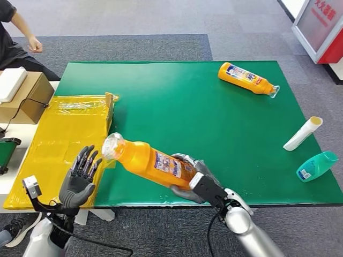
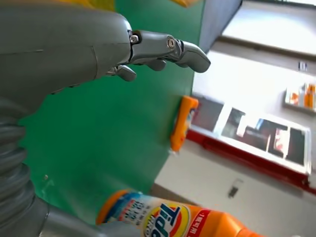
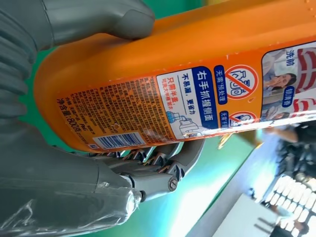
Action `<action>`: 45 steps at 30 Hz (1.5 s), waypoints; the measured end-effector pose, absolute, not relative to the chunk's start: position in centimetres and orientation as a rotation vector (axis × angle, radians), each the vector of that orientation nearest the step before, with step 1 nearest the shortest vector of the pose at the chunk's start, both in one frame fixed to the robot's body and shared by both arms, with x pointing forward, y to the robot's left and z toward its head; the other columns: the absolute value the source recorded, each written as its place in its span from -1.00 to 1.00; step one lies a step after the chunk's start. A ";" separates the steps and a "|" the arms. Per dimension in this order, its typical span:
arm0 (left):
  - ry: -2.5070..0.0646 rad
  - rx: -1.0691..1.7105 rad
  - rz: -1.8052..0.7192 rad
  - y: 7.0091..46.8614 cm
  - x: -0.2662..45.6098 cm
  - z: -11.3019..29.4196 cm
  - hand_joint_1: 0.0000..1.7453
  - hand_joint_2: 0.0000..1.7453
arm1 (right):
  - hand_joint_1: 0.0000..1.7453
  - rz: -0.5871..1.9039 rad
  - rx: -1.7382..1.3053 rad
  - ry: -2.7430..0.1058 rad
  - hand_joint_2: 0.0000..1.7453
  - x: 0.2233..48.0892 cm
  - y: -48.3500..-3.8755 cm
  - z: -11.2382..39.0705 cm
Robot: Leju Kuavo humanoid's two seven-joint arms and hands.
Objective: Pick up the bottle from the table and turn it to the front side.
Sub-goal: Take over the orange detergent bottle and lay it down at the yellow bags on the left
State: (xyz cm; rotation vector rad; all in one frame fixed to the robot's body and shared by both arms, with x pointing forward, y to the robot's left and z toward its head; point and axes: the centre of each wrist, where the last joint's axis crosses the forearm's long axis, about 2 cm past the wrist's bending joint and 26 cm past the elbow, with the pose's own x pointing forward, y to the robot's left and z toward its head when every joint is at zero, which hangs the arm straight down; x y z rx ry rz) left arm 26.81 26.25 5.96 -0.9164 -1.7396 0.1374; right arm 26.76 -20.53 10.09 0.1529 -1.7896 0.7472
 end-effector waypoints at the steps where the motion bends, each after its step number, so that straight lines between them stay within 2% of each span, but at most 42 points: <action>1: -1.737 -0.953 0.107 25.9 27.4 6.4 -1.00 1.00 | 1.00 0.740 0.178 -1.793 1.00 26.6 -19.9 10.0; 10: -1.631 -1.167 -0.270 22.7 29.3 8.4 -1.00 1.00 | 1.00 0.805 0.230 -1.781 1.00 26.7 -16.4 9.4; 20: -1.570 -1.189 -0.434 22.3 29.2 8.4 -1.00 1.00 | 1.00 0.843 0.236 -1.747 1.00 27.0 -15.3 8.8; 21: -1.574 -1.165 -0.440 22.4 29.3 8.4 -0.94 1.00 | 1.00 0.846 0.233 -1.742 1.00 27.0 -15.3 8.7; 25: -1.635 -1.026 -0.429 22.1 29.3 8.5 0.96 1.00 | 1.00 0.848 0.206 -1.722 1.00 27.0 -15.3 8.4; 35: -1.813 -0.777 -0.446 20.3 28.8 10.2 1.00 1.00 | 0.98 0.842 0.184 -1.693 1.00 26.4 -15.4 7.6; 36: -1.829 -0.753 -0.450 20.2 28.7 10.4 1.00 1.00 | 0.59 0.842 0.183 -1.693 1.00 26.4 -15.4 7.6; 39: -1.875 -0.688 -0.461 19.7 28.5 10.8 1.00 1.00 | -0.89 0.842 0.177 -1.692 1.00 26.4 -15.4 7.6; 40: -1.892 -0.660 -0.470 19.5 28.4 11.0 1.00 1.00 | -1.00 0.839 0.170 -1.690 1.00 26.4 -15.4 7.6; 45: -1.964 -0.419 -0.617 19.2 28.8 13.0 1.00 1.00 | -1.00 0.792 0.134 -1.657 1.00 26.0 -16.0 7.1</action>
